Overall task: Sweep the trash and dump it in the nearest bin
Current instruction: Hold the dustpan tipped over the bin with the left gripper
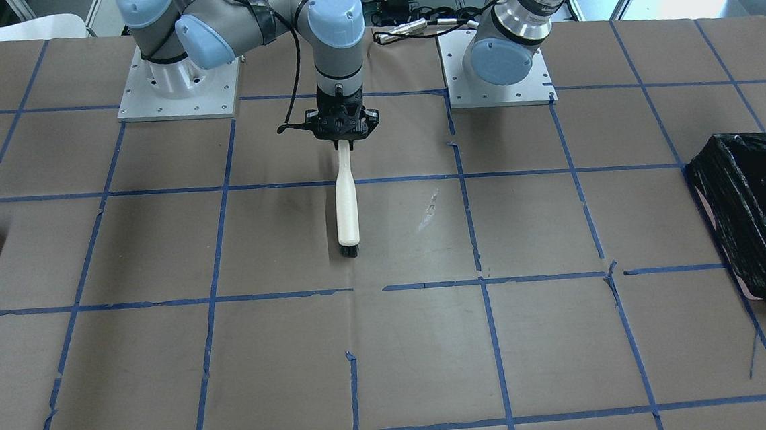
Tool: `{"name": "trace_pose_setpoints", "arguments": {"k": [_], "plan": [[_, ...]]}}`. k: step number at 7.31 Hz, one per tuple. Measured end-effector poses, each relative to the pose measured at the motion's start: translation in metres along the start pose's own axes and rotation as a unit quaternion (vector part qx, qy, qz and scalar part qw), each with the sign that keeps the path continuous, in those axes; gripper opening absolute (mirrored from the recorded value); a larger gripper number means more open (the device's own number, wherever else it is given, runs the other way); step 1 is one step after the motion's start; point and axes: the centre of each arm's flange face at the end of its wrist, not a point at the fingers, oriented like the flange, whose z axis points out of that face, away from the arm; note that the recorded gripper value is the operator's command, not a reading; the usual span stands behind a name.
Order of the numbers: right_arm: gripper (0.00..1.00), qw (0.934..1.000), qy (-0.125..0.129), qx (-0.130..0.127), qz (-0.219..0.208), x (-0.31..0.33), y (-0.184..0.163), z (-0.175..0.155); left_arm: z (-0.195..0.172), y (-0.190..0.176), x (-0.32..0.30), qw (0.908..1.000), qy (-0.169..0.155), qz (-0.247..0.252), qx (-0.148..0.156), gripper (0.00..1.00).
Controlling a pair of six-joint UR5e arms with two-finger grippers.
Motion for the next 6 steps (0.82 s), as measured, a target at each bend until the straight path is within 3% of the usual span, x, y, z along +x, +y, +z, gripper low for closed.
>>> {"name": "trace_pose_setpoints", "arguments": {"k": [2, 6], "plan": [[0.23, 1.0000, -0.004, 0.003, 0.002, 0.002, -0.002, 0.000, -0.004, -0.004, 0.007, 0.9988, 0.008, 0.009, -0.048, 0.08], [0.23, 0.9994, -0.033, 0.010, 0.005, -0.002, -0.007, -0.006, -0.014, -0.016, 0.010, 0.9960, 0.001, 0.017, -0.088, 0.08]]}}
